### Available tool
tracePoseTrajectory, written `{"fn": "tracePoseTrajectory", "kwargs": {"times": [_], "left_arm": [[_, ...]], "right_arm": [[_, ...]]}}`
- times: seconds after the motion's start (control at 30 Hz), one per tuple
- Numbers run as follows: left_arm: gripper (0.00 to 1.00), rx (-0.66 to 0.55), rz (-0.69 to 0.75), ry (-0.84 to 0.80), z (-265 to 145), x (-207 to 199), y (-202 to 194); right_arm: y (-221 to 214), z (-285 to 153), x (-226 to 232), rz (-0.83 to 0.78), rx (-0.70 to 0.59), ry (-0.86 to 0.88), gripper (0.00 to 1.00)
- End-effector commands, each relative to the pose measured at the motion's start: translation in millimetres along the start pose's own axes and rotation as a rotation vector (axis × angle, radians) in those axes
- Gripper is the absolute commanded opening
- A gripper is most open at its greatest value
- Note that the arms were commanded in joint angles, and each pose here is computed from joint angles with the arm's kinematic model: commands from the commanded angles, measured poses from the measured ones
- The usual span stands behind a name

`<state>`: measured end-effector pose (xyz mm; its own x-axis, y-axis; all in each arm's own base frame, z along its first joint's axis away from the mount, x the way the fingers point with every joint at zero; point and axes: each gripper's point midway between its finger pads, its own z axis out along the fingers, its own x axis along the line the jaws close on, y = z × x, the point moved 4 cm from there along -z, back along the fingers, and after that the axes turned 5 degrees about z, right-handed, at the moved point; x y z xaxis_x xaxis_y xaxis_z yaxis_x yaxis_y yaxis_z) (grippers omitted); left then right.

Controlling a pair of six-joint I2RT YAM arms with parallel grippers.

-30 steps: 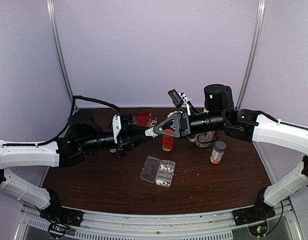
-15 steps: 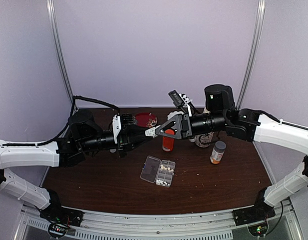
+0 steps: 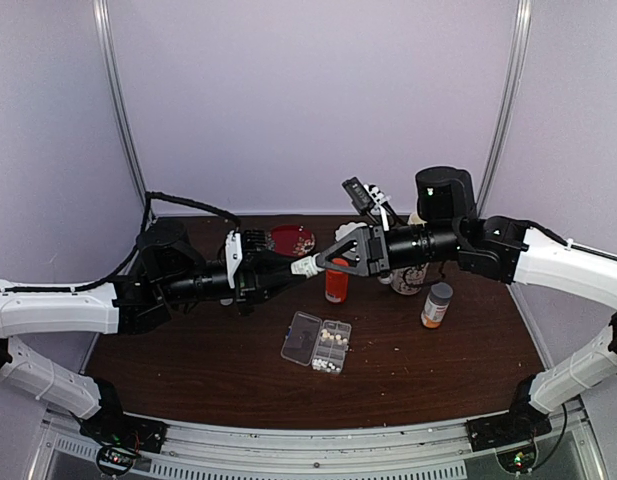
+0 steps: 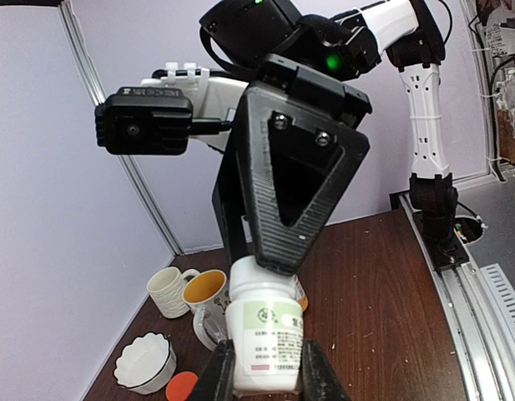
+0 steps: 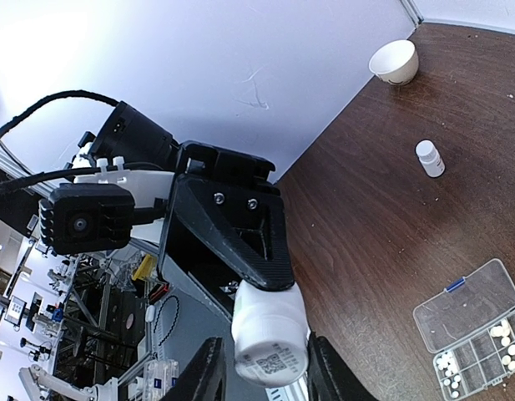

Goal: Sort the pills into containers
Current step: Unscrew the lid of the pill bottle.

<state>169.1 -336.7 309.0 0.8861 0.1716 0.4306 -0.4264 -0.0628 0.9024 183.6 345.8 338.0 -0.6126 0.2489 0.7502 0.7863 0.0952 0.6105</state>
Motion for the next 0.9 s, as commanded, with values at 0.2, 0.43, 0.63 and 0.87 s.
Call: {"fn": "tracePoseTrajectory", "kwargs": {"times": [0.2, 0.43, 0.63, 0.87], "left_arm": [[0.08, -0.034, 0.006, -0.023, 4, 2, 13], [0.08, -0.1, -0.075, -0.021, 4, 5, 23], [0.08, -0.183, -0.243, -0.134, 5, 6, 40], [0.08, -0.216, -0.318, -0.236, 4, 2, 59]], "right_arm": [[4, -2, 8, -0.024, -0.003, 0.031, 0.25], [-1, 0, 12, -0.063, 0.044, 0.048, 0.11], [-11, -7, 24, -0.357, 0.079, 0.049, 0.1], [-18, -14, 30, -0.97, 0.15, 0.076, 0.03]]}}
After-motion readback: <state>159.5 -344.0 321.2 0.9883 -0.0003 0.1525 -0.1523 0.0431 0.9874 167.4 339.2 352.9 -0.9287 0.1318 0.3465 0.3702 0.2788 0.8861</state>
